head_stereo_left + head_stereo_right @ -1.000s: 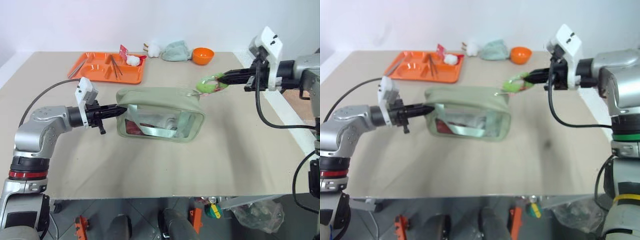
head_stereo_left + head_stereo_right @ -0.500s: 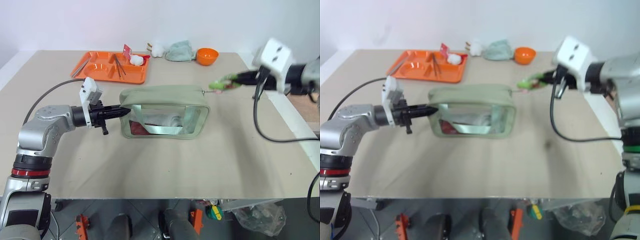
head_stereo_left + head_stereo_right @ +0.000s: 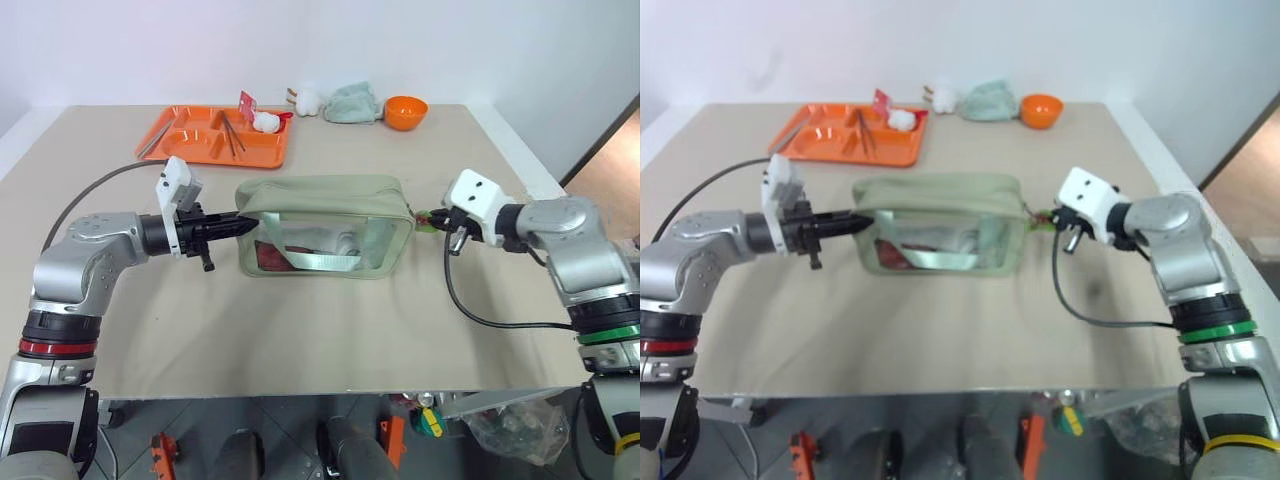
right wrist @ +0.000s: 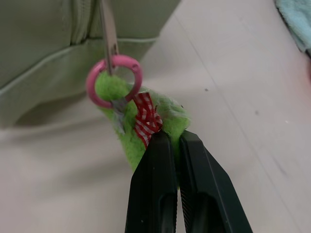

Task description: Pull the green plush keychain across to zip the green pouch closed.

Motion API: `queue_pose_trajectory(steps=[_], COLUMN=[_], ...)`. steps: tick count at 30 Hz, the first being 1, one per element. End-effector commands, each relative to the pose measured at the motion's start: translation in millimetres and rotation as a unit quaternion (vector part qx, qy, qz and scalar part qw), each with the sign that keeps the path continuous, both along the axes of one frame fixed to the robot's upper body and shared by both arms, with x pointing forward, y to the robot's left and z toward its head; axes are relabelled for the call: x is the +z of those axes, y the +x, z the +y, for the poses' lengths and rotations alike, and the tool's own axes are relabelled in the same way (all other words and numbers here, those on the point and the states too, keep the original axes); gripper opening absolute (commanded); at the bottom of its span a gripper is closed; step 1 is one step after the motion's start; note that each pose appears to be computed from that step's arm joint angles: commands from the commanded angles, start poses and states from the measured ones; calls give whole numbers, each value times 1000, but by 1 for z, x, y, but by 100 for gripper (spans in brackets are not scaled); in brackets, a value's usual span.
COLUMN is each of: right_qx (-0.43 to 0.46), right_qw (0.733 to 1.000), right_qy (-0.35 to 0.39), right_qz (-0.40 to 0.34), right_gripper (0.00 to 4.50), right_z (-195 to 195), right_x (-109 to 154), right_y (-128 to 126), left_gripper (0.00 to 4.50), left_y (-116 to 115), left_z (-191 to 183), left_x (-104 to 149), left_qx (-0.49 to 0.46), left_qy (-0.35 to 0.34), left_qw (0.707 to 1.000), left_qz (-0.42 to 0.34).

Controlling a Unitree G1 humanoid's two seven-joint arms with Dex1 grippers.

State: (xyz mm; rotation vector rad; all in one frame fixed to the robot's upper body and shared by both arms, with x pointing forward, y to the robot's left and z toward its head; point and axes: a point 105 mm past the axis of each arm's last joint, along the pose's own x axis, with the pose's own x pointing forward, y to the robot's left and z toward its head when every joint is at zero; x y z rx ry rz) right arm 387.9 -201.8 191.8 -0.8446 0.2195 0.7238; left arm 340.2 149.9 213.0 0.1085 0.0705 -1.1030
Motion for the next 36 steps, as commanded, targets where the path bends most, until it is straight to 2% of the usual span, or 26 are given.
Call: queue_pose_trajectory(steps=[1, 8, 11, 15, 17, 20, 22, 25, 29, 33, 36], right_qx=[23, 105, 121, 92, 76, 55, 48, 71, 71, 73, 68], right_qw=[1000, 993, 991, 995, 996, 996, 991, 981, 973, 969, 969], right_qy=[-8, -39, -34, -21, -4, 64, 119, 178, 217, 229, 231], right_qz=[-6, 37, 52, 42, 36, 28, 37, 38, 35, 49, 57], right_gripper=[2, 2, 2, 2, 2, 2, 70, 166, 301, 439, 445], right_z=[11, 52, 62, 54, 46, 37, 32, 29, 20, 11, 1], right_x=[-2, -40, -45, -34, -21, 11, 31, 62, 84, 91, 94], right_y=[-3, -25, -33, -25, -21, -16, -17, -29, -36, -47, -56], left_gripper=[0, 0, 0, 0, 0, 0, 79, 172, 307, 443, 447], left_y=[-2, -2, -2, -2, -1, 2, 3, 2, -1, -8, -13], left_z=[4, 4, 4, 5, 7, 10, 11, 11, 12, 20, 33], left_x=[4, 3, 2, 1, 0, 1, 3, 12, 19, 23, 24], left_qx=[7, 7, 8, 13, 21, 33, 38, 36, 35, 47, 69], left_qy=[5, 3, 2, 1, 0, -7, -24, -47, -59, -58, -56], left_qw=[1000, 1000, 1000, 1000, 1000, 999, 999, 998, 998, 997, 996], left_qz=[-5, -3, -2, -1, 2, -1, 7, 3, 2, 1, 0])
